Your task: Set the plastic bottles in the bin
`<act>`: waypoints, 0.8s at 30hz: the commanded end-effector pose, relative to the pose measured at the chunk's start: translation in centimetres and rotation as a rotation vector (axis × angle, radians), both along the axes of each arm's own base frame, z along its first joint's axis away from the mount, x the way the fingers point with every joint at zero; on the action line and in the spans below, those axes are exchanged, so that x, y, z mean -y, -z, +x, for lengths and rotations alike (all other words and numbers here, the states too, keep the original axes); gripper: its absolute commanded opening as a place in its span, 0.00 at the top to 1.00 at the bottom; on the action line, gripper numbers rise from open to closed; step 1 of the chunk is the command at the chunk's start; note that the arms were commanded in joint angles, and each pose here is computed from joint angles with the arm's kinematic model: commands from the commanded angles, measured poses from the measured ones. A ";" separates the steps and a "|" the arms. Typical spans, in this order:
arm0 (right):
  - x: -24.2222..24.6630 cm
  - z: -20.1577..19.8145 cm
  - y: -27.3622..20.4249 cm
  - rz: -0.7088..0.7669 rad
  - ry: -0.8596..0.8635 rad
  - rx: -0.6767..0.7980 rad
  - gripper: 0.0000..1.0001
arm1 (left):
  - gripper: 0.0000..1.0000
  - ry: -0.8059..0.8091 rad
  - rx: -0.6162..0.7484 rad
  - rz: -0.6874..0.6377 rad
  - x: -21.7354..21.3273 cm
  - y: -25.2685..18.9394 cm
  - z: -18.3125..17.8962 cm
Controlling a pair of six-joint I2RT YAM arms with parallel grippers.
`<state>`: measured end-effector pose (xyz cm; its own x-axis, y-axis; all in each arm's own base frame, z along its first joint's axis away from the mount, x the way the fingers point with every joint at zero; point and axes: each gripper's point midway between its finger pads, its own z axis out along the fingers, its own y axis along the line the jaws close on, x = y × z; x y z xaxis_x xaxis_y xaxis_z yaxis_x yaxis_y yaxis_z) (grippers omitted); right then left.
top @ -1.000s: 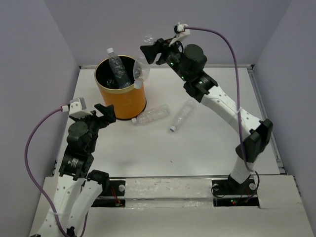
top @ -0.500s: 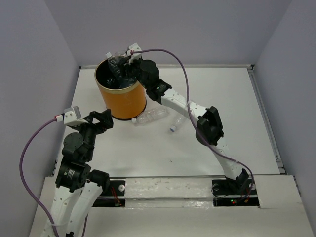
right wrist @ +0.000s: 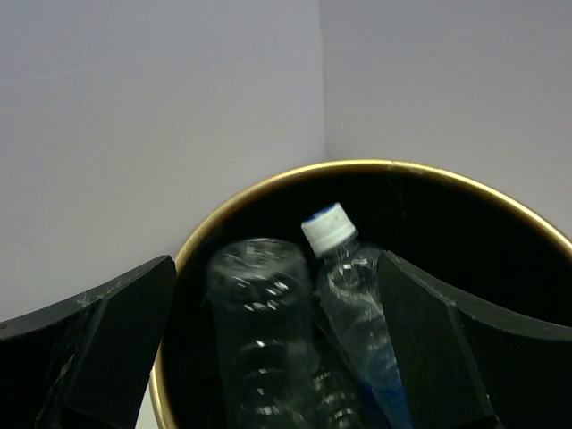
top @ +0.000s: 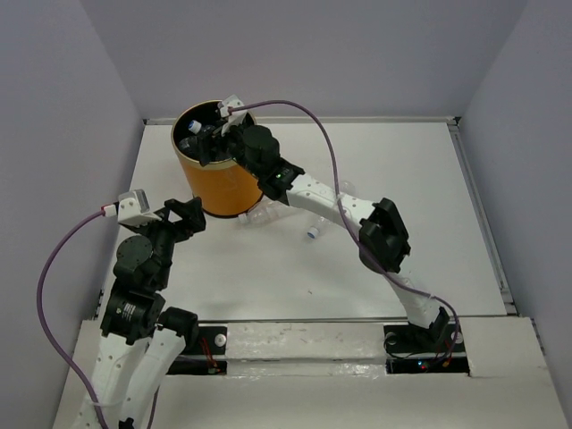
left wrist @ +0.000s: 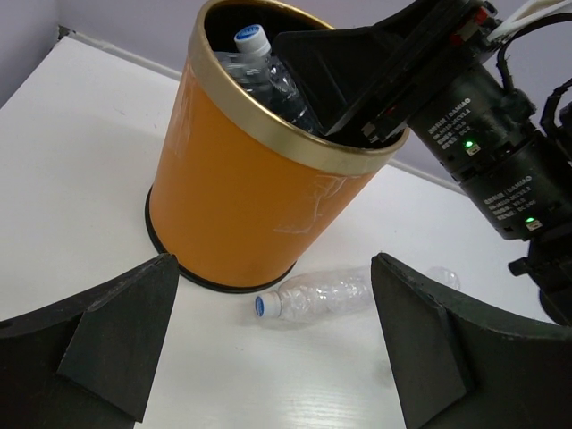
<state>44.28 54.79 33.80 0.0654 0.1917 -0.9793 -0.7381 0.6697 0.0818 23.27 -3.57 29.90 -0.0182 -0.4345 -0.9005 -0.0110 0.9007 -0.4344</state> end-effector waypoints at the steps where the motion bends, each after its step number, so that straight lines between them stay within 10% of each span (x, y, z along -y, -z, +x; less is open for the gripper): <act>1: 5.6 -2.6 -10.1 0.166 0.055 0.057 0.00 | 0.02 0.089 0.020 0.064 1.4 -2.3 0.2; 6: 12.9 -4.0 -10.6 0.184 0.130 -0.064 0.12 | 0.04 0.280 0.025 0.139 4.8 -3.7 0.9; 10: 22.0 -5.3 -4.2 0.174 0.186 -0.295 0.87 | 0.16 0.499 -0.058 0.153 9.5 -2.7 2.6; 12: 26.6 -5.6 0.0 0.189 0.261 -0.419 0.99 | 0.27 0.528 -0.093 0.158 11.2 -2.3 4.0; 16: 33.7 -7.9 7.2 0.227 0.384 -0.577 0.97 | 0.38 0.563 -0.138 0.263 15.7 -1.5 6.1; 24: 41.5 -8.3 15.1 0.278 0.451 -0.788 0.31 | 0.10 0.679 -0.279 0.569 24.0 5.9 10.1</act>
<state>35.75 14.00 17.82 -0.4495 0.4691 -0.7602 -0.0613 0.8328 0.5502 31.10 -26.18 23.97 -0.4267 0.1518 -0.8916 0.5319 0.8394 -0.1116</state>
